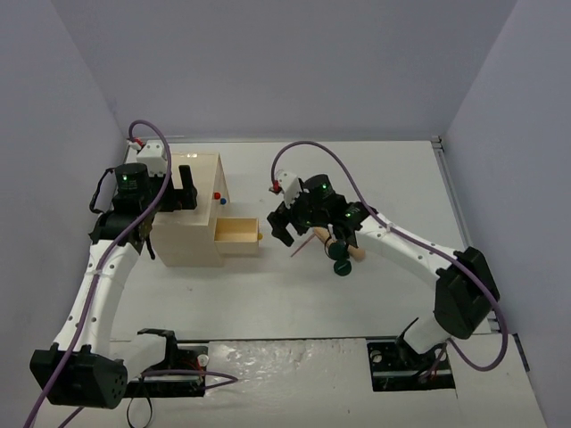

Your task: Organize the makeup

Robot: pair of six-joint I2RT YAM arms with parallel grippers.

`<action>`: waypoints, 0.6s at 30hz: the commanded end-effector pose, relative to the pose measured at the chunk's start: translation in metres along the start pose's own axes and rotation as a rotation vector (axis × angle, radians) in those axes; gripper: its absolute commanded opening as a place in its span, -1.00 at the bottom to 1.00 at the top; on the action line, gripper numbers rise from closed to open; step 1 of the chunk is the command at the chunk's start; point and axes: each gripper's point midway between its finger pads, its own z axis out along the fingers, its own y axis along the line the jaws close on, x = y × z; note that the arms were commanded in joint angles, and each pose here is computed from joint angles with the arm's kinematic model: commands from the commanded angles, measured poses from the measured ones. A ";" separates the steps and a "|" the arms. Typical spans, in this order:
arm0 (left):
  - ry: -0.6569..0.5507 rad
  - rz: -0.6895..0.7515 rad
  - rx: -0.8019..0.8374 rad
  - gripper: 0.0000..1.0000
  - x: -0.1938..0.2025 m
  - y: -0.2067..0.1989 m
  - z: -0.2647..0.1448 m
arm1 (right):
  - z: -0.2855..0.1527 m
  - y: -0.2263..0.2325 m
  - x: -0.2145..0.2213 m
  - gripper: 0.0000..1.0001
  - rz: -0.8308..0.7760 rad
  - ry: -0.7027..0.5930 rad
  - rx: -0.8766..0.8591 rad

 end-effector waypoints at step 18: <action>-0.233 -0.005 -0.055 0.94 -0.032 0.006 -0.068 | -0.061 -0.077 0.136 0.44 0.519 0.231 0.485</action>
